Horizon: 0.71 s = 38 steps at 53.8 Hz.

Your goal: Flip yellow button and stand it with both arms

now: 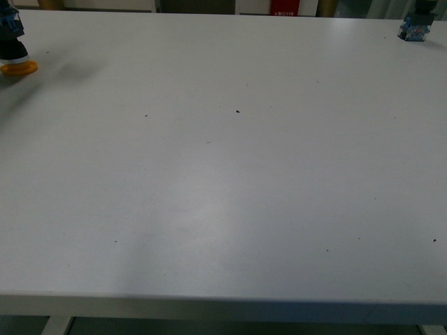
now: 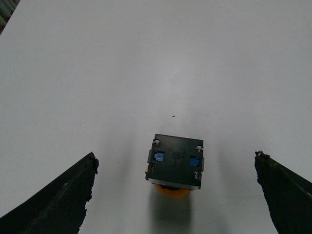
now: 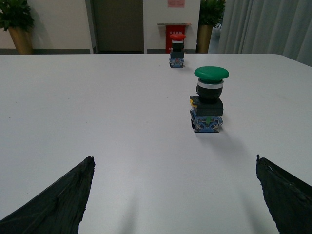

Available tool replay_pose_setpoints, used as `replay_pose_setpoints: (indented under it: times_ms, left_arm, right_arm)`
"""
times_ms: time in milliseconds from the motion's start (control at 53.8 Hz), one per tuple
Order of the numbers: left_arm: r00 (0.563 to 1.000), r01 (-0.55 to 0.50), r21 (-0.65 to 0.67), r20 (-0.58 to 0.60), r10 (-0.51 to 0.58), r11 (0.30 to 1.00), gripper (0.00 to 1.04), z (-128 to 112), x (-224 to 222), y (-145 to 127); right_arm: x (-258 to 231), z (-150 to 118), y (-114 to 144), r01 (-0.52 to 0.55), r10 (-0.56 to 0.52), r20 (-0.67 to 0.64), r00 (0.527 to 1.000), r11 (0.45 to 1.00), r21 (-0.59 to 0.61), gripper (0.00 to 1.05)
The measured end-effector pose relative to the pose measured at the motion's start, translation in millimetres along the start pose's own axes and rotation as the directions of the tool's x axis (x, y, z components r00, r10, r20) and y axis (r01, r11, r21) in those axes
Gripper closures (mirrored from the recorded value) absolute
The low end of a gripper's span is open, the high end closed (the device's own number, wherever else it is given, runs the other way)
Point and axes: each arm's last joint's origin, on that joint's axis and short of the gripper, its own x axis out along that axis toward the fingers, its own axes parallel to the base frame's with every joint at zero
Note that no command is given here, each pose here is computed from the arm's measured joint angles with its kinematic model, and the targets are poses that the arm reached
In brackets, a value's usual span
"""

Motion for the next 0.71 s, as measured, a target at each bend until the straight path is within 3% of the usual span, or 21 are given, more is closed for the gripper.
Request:
replay_pose_setpoints:
  times_ms: [706]
  left_arm:
    - [0.999,0.009,0.012,-0.039,-0.008,1.0,0.07,-16.0,21.8,-5.5]
  right_arm:
    - [0.0,0.0,0.0,0.0,0.0,0.0,1.0,1.0,0.0,0.07]
